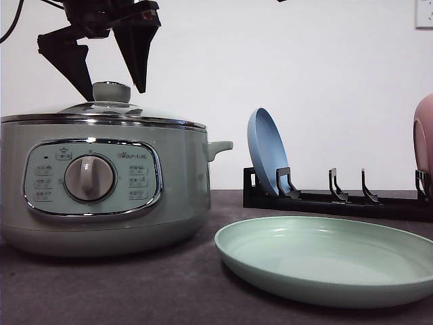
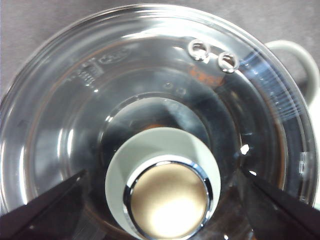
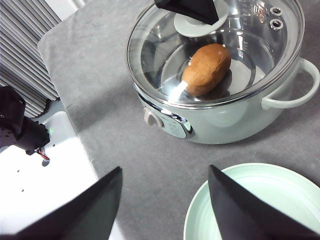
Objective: Transfer potato from steamer to green plate
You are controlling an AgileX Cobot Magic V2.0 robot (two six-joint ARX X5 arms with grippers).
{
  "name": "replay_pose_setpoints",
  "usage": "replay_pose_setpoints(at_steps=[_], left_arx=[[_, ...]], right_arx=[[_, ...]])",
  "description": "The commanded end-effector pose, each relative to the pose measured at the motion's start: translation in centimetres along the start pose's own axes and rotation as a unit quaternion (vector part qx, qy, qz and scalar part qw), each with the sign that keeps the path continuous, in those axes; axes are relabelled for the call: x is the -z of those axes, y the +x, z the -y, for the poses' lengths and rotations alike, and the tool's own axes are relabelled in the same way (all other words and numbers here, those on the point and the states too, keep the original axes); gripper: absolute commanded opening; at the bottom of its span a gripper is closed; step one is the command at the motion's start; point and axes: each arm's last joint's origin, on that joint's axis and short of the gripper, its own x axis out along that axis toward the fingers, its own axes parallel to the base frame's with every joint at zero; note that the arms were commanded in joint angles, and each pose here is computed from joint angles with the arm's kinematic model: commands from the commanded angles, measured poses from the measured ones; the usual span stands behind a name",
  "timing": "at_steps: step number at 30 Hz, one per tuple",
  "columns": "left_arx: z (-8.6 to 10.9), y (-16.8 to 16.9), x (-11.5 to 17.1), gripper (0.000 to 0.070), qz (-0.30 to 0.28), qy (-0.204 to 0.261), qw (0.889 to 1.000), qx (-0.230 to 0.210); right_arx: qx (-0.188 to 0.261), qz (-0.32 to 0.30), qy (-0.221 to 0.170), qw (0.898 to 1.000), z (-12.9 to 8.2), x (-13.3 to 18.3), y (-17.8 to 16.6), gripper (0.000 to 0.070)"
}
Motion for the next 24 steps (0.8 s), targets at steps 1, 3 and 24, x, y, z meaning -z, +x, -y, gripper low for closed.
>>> replay_pose_setpoints(at_steps=[1,3,24], left_arx=[[0.16,0.35,-0.61,0.0548,-0.002,0.010,1.000,-0.003],[0.15,0.59,-0.55,0.0520,-0.010,0.009,1.000,-0.003],[0.07,0.89,-0.46,0.0425,-0.022,0.008,1.000,-0.010]], right_arx=[[-0.002,0.003,-0.009,1.000,-0.13,-0.41,0.05,0.0339],[-0.002,0.003,-0.010,1.000,-0.13,-0.41,0.05,0.0339],[0.017,0.003,-0.012,1.000,-0.01,-0.41,0.08,0.0339]])
